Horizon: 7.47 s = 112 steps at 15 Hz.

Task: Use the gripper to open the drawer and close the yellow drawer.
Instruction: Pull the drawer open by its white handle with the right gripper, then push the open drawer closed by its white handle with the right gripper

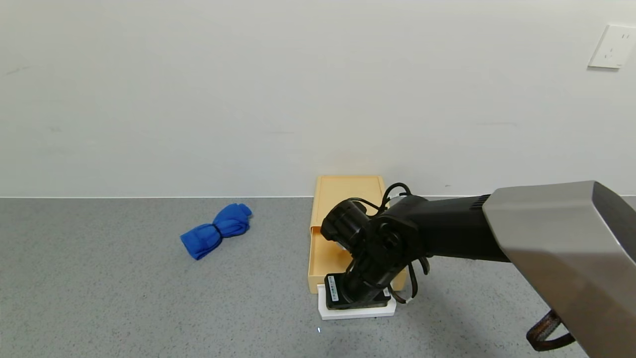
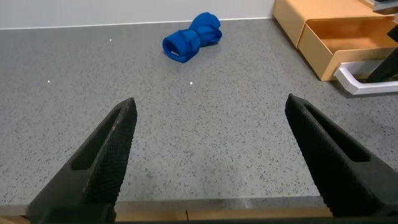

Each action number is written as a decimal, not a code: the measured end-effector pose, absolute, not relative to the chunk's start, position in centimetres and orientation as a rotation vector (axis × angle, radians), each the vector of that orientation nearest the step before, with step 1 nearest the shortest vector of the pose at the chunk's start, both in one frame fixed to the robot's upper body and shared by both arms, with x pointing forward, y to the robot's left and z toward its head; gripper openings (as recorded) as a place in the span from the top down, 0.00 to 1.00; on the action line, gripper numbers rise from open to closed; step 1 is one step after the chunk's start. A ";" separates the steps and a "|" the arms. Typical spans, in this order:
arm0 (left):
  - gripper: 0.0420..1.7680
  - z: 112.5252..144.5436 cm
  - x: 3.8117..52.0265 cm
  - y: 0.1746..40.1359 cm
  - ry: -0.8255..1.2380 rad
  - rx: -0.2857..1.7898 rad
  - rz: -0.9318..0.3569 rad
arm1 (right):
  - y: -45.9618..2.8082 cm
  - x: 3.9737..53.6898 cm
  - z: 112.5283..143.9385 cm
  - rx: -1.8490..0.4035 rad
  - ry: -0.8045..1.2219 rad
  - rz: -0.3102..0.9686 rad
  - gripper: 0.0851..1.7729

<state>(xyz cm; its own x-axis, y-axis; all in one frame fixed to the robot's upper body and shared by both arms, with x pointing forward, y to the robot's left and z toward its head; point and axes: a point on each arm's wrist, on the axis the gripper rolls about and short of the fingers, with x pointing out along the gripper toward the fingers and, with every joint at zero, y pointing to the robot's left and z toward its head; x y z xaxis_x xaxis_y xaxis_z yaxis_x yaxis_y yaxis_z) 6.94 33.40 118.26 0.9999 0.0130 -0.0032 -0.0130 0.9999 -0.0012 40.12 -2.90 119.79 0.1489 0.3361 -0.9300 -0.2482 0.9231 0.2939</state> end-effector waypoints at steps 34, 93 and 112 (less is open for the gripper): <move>0.03 118.3 6.9 33.4 0.003 -0.001 0.013 | -4.5 38.3 126.0 0.110 1.266 0.484 0.98; 0.03 118.3 6.9 33.4 0.003 -0.001 0.013 | -5.2 31.3 119.5 -0.063 1.181 0.589 0.98; 0.03 118.3 6.9 33.4 0.003 -0.001 0.013 | -2.6 33.6 118.5 -0.063 1.100 0.498 0.98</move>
